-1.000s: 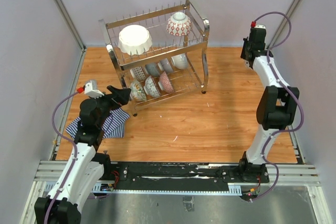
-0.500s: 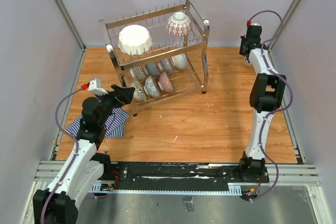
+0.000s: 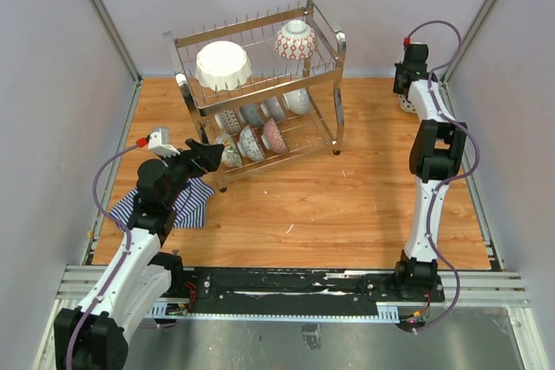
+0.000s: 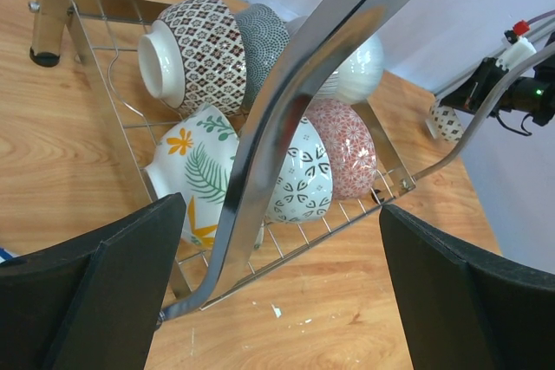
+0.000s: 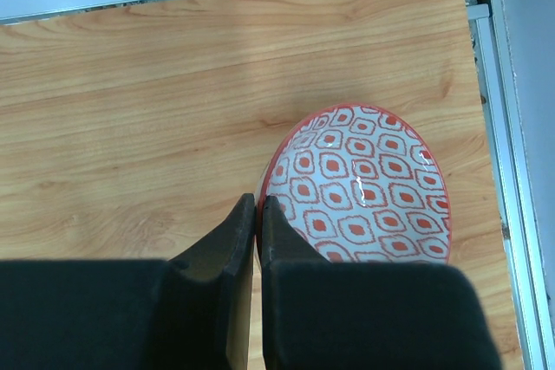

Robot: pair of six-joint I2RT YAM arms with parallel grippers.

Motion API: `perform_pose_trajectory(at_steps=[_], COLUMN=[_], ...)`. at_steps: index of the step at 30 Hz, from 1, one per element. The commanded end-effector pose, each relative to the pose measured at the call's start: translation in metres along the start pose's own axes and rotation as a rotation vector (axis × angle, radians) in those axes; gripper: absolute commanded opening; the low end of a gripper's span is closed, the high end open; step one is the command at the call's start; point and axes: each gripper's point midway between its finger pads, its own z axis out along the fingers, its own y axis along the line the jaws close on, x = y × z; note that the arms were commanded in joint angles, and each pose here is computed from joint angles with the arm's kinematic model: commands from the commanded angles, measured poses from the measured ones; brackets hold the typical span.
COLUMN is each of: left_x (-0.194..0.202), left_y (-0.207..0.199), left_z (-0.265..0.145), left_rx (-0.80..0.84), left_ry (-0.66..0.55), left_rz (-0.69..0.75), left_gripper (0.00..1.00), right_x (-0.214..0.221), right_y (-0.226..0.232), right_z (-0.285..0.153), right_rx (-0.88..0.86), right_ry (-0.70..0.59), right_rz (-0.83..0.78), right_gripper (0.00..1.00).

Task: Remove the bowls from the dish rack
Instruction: Place the bowl at the corner of the board.

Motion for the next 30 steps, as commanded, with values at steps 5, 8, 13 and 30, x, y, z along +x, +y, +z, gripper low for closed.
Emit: perform_pose_trajectory(at_steps=[5, 8, 13, 30], left_x=[-0.016, -0.017, -0.016, -0.026], left_y=[-0.011, -0.010, -0.010, -0.012], left_z=[0.001, 0.000, -0.001, -0.007], left_rx=[0.033, 0.029, 0.028, 0.019], left_ry=[-0.049, -0.055, -0.057, -0.091], left_rz=[0.031, 0.033, 0.028, 0.014], left_gripper=[1.00, 1.00, 1.00, 1.00], right_x=[-0.008, -0.003, 0.002, -0.025], right_y=[-0.006, -0.005, 0.001, 0.025], right_z=[0.000, 0.002, 0.001, -0.042], right_rx=[0.021, 0.017, -0.002, -0.104], right_ry=[0.006, 0.018, 0.026, -0.069], right_rz=[-0.011, -0.008, -0.002, 0.043], right_gripper=[0.09, 0.11, 0.23, 0.47])
